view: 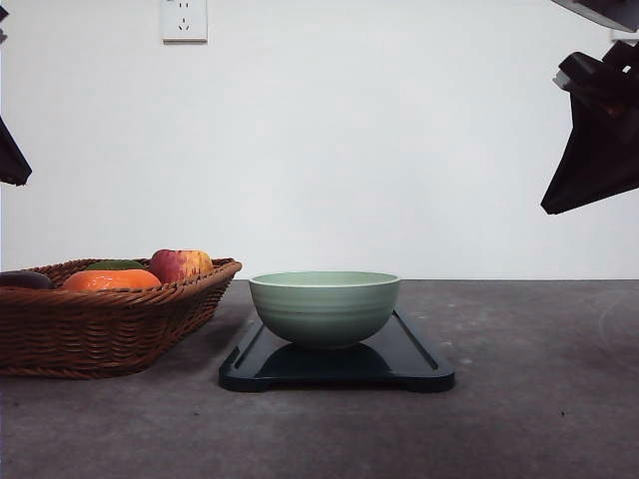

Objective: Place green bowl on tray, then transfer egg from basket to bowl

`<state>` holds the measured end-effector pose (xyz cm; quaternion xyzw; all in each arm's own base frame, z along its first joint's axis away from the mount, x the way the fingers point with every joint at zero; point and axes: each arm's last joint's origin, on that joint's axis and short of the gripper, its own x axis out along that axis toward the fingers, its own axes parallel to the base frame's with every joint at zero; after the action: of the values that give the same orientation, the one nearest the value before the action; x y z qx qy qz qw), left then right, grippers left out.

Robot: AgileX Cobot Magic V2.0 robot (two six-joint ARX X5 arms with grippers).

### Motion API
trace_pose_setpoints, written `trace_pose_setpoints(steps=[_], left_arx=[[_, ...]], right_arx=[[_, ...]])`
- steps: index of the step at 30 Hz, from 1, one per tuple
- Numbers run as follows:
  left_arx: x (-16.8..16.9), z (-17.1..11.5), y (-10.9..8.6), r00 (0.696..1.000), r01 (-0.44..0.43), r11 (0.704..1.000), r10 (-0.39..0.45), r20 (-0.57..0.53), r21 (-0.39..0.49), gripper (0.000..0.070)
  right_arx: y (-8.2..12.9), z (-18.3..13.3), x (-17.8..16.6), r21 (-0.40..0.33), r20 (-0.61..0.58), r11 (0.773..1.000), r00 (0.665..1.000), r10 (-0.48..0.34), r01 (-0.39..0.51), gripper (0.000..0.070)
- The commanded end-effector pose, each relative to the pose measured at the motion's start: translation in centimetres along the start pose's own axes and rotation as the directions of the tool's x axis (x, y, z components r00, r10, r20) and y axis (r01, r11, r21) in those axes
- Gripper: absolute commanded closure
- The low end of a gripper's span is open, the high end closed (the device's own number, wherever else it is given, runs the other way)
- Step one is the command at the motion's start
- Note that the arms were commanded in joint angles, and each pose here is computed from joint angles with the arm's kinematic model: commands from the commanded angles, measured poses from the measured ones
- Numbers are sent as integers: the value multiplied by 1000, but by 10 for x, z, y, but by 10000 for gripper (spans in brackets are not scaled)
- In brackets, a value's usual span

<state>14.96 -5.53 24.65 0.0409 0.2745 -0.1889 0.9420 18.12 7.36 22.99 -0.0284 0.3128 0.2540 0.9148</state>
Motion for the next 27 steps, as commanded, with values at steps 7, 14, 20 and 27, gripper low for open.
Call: trace_pose_setpoints(steps=[7,14,20,27], left_arx=[[-9,5,1,998,-10,1000,9,57,18,680],[-33,-11,18,975,-112,979,141,173,-168,680],[-40,-47,30,921,-222,946,283,269,-236,680],[-25,-89,32,848,-249,936,335,411,-249,680]], right_arx=[[1,2,1,-11,7,1000,1000,5,-5,684],[1,2,1,-11,7,1000,1000,5,-5,685],[1,2,1,-11,7,1000,1000,5,-5,684],[1,2,1,-11,7,1000,1000,5,-5,684]])
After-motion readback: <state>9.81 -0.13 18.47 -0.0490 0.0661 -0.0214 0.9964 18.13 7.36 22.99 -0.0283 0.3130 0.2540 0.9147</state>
